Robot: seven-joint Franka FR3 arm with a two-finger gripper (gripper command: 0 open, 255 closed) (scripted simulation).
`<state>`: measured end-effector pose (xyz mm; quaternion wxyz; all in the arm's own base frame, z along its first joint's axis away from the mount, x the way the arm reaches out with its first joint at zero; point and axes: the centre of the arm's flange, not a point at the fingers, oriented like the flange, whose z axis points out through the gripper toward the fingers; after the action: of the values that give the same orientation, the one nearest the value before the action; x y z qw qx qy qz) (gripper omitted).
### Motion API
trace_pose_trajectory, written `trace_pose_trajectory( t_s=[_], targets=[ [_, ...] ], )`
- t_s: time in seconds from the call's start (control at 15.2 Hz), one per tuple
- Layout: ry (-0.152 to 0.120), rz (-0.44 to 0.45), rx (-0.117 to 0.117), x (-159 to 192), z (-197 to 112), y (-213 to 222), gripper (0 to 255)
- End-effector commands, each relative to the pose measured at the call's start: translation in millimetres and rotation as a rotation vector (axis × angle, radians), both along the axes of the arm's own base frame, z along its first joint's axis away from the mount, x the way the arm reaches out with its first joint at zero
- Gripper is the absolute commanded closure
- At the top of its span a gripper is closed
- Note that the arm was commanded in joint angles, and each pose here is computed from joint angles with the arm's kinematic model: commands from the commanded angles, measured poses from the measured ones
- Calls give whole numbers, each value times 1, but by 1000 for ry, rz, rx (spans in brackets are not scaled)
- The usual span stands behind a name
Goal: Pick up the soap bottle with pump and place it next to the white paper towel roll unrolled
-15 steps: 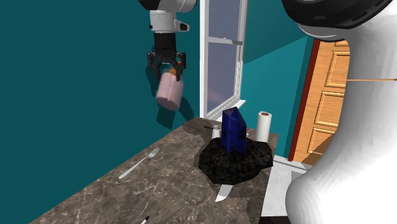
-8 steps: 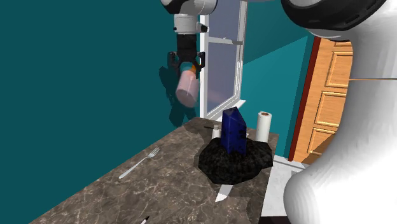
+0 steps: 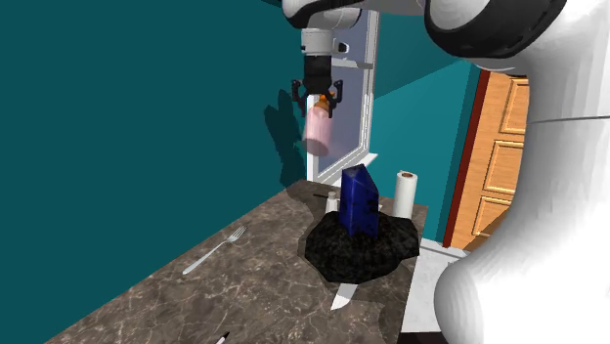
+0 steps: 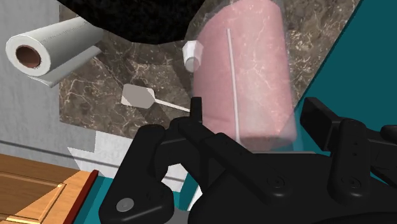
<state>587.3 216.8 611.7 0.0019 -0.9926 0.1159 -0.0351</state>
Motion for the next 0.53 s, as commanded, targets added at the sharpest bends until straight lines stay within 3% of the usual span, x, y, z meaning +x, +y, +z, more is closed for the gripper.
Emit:
trace_pose_trajectory(
  t_s=[0.0, 0.46],
  targets=[
    [-1, 1, 0, 15, 1, -26, 255],
    [-1, 1, 0, 69, 1, -101, 255]
  ],
)
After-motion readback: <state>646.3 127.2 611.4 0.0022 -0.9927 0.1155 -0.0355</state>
